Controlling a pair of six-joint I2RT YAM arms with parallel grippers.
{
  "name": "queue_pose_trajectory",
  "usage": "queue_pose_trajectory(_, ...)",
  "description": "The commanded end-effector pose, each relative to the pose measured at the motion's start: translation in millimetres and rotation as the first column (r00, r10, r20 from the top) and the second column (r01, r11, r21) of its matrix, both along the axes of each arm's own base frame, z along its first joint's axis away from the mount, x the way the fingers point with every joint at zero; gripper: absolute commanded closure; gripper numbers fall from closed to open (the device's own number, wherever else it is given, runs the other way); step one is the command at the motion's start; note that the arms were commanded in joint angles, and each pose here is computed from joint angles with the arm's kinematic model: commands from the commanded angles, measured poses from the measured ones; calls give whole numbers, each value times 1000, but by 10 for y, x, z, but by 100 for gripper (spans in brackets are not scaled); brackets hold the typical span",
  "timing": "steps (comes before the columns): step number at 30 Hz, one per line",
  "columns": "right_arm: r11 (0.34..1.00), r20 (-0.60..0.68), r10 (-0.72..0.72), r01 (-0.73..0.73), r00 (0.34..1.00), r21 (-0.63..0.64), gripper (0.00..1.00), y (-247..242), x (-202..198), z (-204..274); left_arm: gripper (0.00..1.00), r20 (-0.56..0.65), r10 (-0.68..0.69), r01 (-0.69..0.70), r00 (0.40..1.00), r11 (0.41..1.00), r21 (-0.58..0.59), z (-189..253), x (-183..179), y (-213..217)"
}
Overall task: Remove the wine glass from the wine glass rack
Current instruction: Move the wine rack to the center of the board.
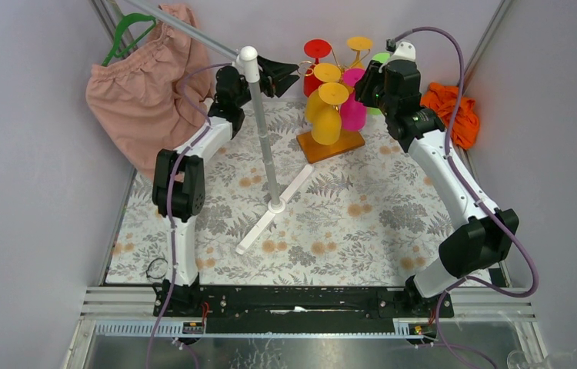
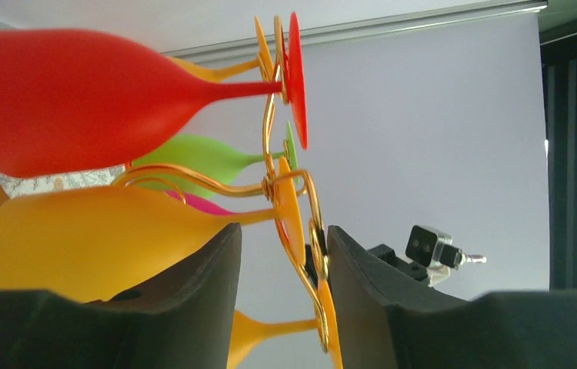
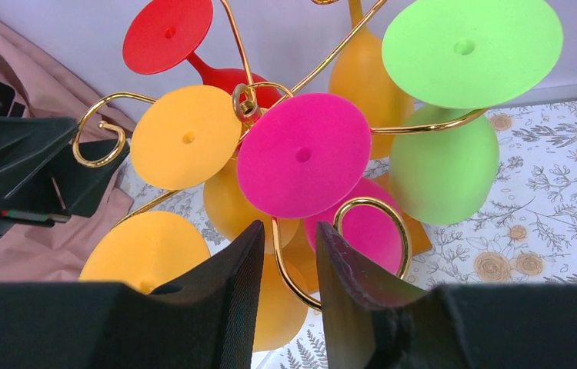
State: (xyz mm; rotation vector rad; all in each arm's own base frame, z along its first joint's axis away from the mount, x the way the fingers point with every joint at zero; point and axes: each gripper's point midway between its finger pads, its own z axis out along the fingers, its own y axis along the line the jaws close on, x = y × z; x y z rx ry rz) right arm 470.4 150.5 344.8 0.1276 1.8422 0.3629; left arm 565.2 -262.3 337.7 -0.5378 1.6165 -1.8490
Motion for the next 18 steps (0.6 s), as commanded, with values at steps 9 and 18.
queue_pose_trajectory(9,1000,-38,-20,19,999,-12,62,-57,-38,-108,50,95,-5,-3,995,996,84,283,-386,-180)
queue_pose_trajectory(18,999,-5,-39,39,999,-9,62,-121,-95,-32,51,81,-60,52,995,994,99,208,-456,-449)
